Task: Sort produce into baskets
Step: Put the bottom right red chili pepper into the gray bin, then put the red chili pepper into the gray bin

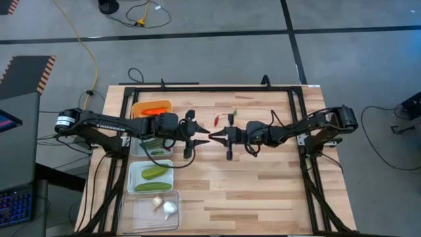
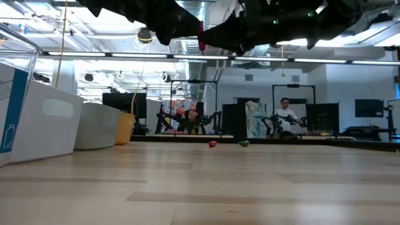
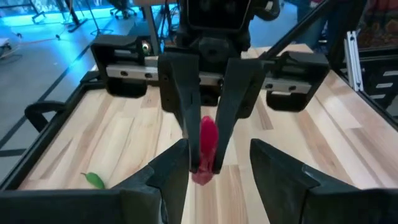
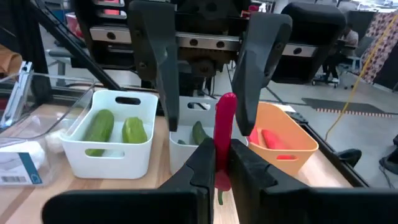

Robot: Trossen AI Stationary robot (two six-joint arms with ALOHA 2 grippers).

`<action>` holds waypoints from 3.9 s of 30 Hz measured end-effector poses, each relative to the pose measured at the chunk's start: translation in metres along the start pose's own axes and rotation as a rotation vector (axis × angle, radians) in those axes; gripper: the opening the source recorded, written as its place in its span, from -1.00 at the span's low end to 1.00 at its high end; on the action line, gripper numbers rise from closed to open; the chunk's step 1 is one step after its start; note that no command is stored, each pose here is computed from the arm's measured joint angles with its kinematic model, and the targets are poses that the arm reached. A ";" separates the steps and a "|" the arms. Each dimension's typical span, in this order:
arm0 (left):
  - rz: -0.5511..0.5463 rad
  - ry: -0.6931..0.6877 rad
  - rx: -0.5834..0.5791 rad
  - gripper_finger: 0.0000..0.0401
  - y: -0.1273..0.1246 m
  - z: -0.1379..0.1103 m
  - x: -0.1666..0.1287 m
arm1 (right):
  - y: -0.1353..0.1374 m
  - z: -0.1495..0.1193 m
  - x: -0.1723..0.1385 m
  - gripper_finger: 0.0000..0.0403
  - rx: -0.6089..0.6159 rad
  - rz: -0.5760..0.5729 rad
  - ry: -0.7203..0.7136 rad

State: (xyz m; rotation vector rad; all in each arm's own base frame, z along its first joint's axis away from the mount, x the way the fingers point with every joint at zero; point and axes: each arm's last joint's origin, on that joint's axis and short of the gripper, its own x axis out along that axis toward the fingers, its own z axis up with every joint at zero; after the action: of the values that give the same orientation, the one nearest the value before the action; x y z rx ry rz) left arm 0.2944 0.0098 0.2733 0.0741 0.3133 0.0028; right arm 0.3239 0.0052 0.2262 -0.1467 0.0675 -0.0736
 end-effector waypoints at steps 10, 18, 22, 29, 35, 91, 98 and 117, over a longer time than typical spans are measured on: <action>0.002 -0.039 0.006 -0.22 0.000 0.004 0.000 | 0.000 0.002 0.000 -0.69 0.002 -0.002 -0.016; 0.003 -0.040 0.007 -0.52 0.000 0.004 0.000 | 0.000 0.002 0.000 -0.69 0.003 -0.002 -0.020; 0.010 -0.039 0.007 -0.73 0.000 0.004 0.000 | 0.000 0.002 0.000 -0.69 0.006 -0.002 -0.020; 0.011 -0.038 0.008 -0.98 0.000 0.004 0.000 | 0.000 0.002 0.000 -0.69 0.006 0.002 -0.020; 0.011 -0.039 0.007 -0.97 0.000 0.004 0.000 | 0.000 0.002 0.000 -0.53 0.017 0.008 -0.021; 0.209 0.659 -0.234 -0.25 0.028 -0.049 -0.060 | -0.034 -0.037 -0.004 0.12 0.159 -0.102 0.345; 0.242 0.339 -0.210 -0.25 0.038 -0.034 -0.013 | -0.036 -0.019 0.004 0.12 0.106 -0.090 0.328; 0.335 0.196 -0.270 -0.25 0.077 -0.077 0.093 | -0.062 0.068 -0.072 0.12 0.043 -0.264 0.461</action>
State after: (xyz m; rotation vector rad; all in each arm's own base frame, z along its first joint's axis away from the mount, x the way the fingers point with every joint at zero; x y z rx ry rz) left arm 0.3600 0.0934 0.1776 -0.1434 0.4905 0.3860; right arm 0.2534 -0.0404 0.3067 -0.0925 0.5070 -0.3715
